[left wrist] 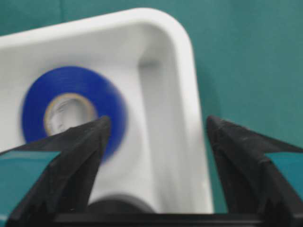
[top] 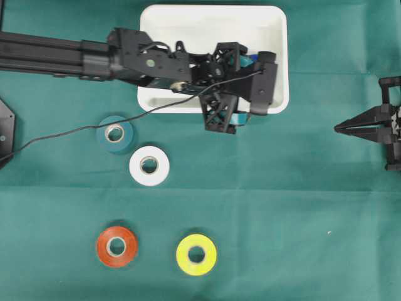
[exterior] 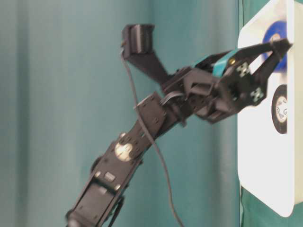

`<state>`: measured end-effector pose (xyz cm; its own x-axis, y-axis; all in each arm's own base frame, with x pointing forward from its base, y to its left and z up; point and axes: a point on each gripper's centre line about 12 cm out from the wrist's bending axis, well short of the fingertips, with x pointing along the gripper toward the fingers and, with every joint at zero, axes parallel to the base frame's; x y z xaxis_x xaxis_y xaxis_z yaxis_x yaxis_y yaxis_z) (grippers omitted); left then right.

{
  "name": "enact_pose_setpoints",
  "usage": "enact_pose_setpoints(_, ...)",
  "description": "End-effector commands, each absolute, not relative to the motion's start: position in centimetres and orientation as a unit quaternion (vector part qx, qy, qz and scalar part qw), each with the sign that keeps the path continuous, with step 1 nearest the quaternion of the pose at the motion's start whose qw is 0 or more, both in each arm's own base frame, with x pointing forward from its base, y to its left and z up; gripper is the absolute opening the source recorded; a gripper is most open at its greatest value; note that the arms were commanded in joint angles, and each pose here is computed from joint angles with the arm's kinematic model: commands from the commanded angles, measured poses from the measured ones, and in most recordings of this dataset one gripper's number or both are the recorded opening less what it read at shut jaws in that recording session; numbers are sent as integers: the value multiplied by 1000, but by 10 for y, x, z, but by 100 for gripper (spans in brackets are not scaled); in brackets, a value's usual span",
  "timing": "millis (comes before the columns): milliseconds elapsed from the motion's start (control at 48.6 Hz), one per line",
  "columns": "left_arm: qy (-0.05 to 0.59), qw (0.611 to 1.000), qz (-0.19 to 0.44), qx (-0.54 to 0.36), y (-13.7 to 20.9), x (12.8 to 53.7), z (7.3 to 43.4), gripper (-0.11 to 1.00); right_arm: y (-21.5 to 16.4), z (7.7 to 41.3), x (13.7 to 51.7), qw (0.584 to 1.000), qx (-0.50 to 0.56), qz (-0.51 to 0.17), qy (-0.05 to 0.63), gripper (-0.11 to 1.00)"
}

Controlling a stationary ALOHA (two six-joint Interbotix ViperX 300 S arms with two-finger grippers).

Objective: Put the tape into the white case with the left arm.
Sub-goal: 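Carry the blue tape into the tray and release it, then withdraw the left gripper toward the teal tape roll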

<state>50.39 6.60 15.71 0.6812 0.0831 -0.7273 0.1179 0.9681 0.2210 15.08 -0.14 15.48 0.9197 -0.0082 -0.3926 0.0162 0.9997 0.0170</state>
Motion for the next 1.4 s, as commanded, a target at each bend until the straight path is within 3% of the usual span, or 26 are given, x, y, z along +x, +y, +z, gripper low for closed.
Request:
enact_pose_setpoints(0, 363, 922, -13, 134, 53, 496, 198, 81, -1, 158, 153, 981, 11, -6, 196, -9)
enact_pose_setpoints(350, 349, 926, -38, 138, 19, 449, 224, 81, -1, 159, 153, 981, 11, -6, 195, -9)
enact_pose_setpoints(823, 361, 928, -28, 93, 11, 382, 225, 81, -1, 158, 153, 981, 11, -6, 196, -9)
enact_pose_setpoints(1379, 325, 941, -30, 86, 2, 323, 223, 81, -1, 159, 153, 981, 10, -6, 194, -9)
